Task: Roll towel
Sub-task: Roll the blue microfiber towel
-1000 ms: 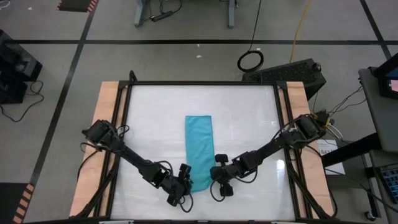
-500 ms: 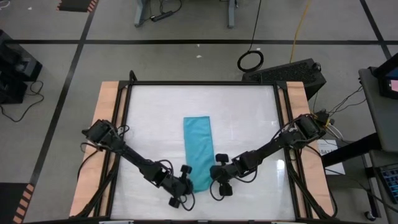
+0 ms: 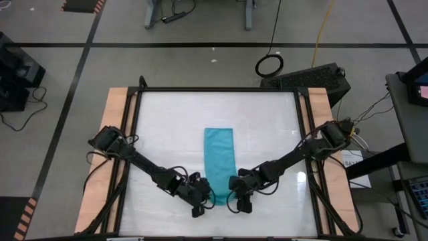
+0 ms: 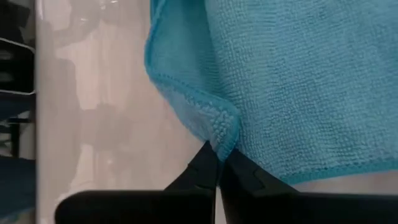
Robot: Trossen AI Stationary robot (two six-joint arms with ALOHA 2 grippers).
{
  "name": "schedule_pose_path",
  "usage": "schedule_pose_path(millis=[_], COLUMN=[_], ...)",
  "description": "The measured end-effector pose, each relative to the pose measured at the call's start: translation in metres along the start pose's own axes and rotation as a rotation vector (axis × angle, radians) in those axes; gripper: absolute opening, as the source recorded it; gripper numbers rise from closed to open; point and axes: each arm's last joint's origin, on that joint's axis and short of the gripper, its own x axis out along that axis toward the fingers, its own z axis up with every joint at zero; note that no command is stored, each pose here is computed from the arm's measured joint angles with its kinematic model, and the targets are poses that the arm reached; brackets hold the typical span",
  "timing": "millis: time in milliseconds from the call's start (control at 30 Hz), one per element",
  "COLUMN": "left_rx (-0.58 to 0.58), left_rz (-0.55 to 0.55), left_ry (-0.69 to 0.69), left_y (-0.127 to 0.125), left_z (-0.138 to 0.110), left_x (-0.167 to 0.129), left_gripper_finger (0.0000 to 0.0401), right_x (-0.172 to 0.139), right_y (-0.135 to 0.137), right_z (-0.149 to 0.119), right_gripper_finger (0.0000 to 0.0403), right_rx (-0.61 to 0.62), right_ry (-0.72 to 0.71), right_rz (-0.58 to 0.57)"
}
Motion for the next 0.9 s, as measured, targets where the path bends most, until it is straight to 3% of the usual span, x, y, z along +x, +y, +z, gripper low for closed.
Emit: schedule_pose_path(millis=[200, 500, 600, 767, 900], left_rx=[-0.122, -0.221, -0.229, -0.197, -0.106], left_rz=[-0.018, -0.041, -0.029, -0.025, -0.208], left_ry=[-0.001, 0.019, 0.025, 0.052, 0.081], left_y=[0.008, 0.017, 0.02, 0.026, 0.016], left_z=[0.012, 0.019, 0.02, 0.021, 0.025], left_x=[-0.005, -0.003, -0.003, -0.002, -0.003], left_gripper_finger=[0.0001, 0.0, 0.0, 0.0001, 0.0031], right_x=[-0.017, -0.048, -0.051, -0.04, -0.029], right_y=[0.004, 0.009, 0.014, 0.021, 0.02], right_z=[0.003, -0.003, -0.009, -0.024, -0.037], right_gripper_finger=[0.0016, 0.0165, 0.0194, 0.0188, 0.0158], right_rx=[0.043, -0.022, -0.076, -0.107, -0.08], right_ry=[0.0, -0.043, -0.049, 0.018, 0.008], right_rz=[0.033, -0.097, -0.128, -0.117, -0.107])
